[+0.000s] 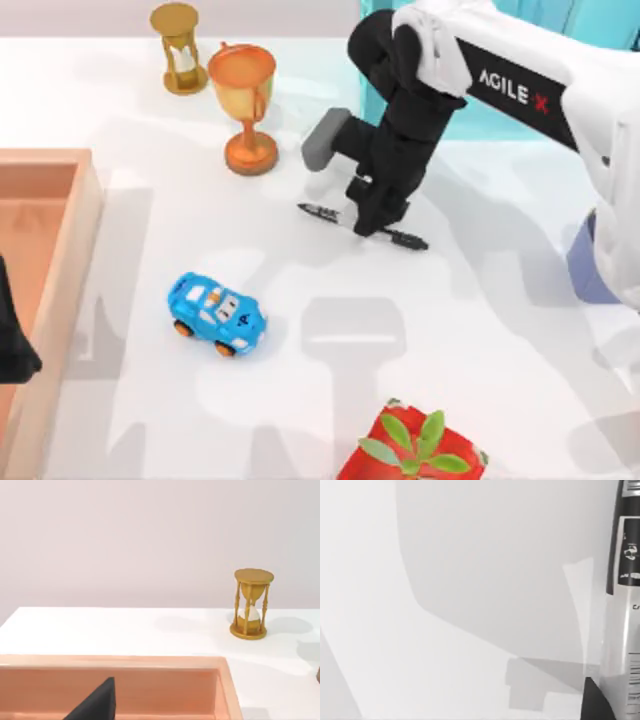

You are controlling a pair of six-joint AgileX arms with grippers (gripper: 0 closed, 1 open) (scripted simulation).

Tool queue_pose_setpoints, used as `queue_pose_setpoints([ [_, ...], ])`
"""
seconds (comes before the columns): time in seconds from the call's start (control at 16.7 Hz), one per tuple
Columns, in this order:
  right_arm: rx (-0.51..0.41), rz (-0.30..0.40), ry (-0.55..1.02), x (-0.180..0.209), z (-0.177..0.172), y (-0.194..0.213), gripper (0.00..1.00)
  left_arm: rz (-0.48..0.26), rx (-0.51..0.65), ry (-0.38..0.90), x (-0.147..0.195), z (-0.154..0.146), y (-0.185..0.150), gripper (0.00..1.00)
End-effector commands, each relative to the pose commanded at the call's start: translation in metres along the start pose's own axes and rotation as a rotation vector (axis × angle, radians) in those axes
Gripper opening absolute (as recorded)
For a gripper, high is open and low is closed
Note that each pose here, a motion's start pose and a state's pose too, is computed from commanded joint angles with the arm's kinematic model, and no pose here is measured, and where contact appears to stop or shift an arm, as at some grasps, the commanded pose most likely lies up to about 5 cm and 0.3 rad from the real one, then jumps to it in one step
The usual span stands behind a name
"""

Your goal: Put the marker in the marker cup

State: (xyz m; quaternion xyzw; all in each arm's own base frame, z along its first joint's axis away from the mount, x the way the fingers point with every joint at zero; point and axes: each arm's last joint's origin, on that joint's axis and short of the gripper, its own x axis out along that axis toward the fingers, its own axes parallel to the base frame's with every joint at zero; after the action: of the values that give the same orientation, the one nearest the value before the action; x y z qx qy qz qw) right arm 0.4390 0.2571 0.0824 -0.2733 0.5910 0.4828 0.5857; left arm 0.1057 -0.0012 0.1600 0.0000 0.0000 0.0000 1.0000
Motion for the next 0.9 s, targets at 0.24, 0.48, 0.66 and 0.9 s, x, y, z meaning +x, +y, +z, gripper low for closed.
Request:
queue_pose_setpoints([
  [0.24, -0.015, -0.066, -0.042, -0.033, 0.001, -0.001, 0.0, 0.0, 0.0, 0.0, 0.0, 0.0, 0.0, 1.0],
  [0.48, 0.005, -0.039, -0.002, -0.045, 0.001, 0.03, 0.0, 0.0, 0.0, 0.0, 0.0, 0.0, 0.0, 1.0],
  [0.66, -0.005, -0.057, -0.023, -0.083, -0.003, 0.069, 0.0, 0.0, 0.0, 0.0, 0.0, 0.0, 0.0, 1.0],
  [0.9, -0.032, -0.105, -0.1, -0.147, -0.022, 0.129, 0.0, 0.0, 0.0, 0.0, 0.0, 0.0, 0.0, 1.0],
])
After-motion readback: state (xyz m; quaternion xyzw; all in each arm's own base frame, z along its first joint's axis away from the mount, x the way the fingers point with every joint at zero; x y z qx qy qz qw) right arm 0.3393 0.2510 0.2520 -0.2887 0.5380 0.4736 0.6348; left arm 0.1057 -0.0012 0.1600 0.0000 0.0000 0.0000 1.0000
